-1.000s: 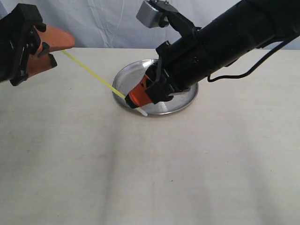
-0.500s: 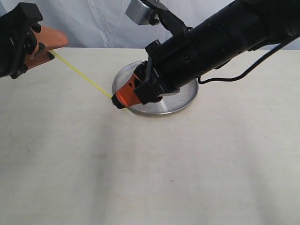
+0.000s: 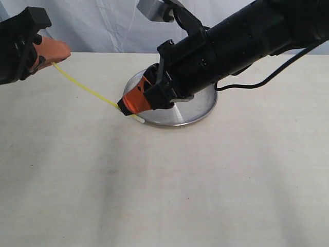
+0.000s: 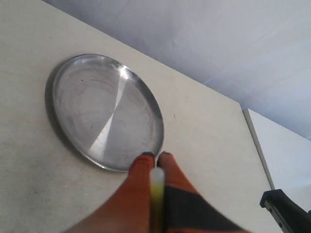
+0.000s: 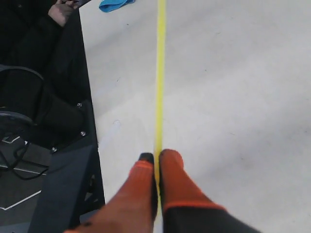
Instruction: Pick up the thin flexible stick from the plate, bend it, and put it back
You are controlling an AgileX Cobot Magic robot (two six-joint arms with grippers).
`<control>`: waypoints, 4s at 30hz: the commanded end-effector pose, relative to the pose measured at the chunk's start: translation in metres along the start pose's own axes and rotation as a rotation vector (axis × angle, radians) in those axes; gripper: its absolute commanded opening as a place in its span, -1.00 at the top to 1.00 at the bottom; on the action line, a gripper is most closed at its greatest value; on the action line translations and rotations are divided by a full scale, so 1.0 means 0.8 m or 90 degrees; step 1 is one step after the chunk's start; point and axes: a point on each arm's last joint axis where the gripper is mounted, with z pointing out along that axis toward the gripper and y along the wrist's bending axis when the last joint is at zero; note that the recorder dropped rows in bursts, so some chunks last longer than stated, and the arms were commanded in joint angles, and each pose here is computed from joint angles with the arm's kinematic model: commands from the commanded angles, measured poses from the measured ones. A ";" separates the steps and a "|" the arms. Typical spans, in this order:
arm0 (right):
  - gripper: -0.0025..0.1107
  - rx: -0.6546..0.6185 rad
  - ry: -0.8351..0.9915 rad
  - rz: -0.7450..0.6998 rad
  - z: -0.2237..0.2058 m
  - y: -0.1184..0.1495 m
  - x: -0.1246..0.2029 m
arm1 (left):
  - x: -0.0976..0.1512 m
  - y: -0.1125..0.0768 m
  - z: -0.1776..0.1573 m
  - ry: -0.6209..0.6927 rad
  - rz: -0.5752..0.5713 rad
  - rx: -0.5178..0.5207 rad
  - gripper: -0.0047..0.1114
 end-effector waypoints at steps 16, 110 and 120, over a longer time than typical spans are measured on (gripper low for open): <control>0.13 -0.003 -0.018 0.000 -0.002 0.004 -0.003 | 0.000 -0.001 0.002 -0.003 0.013 0.000 0.92; 0.96 0.131 -0.296 0.362 0.066 -0.029 -0.037 | 0.012 -0.015 0.007 -0.027 0.038 0.042 0.92; 0.96 0.119 -0.303 0.412 0.066 -0.029 -0.037 | 0.012 -0.015 0.008 -0.027 0.045 0.041 0.92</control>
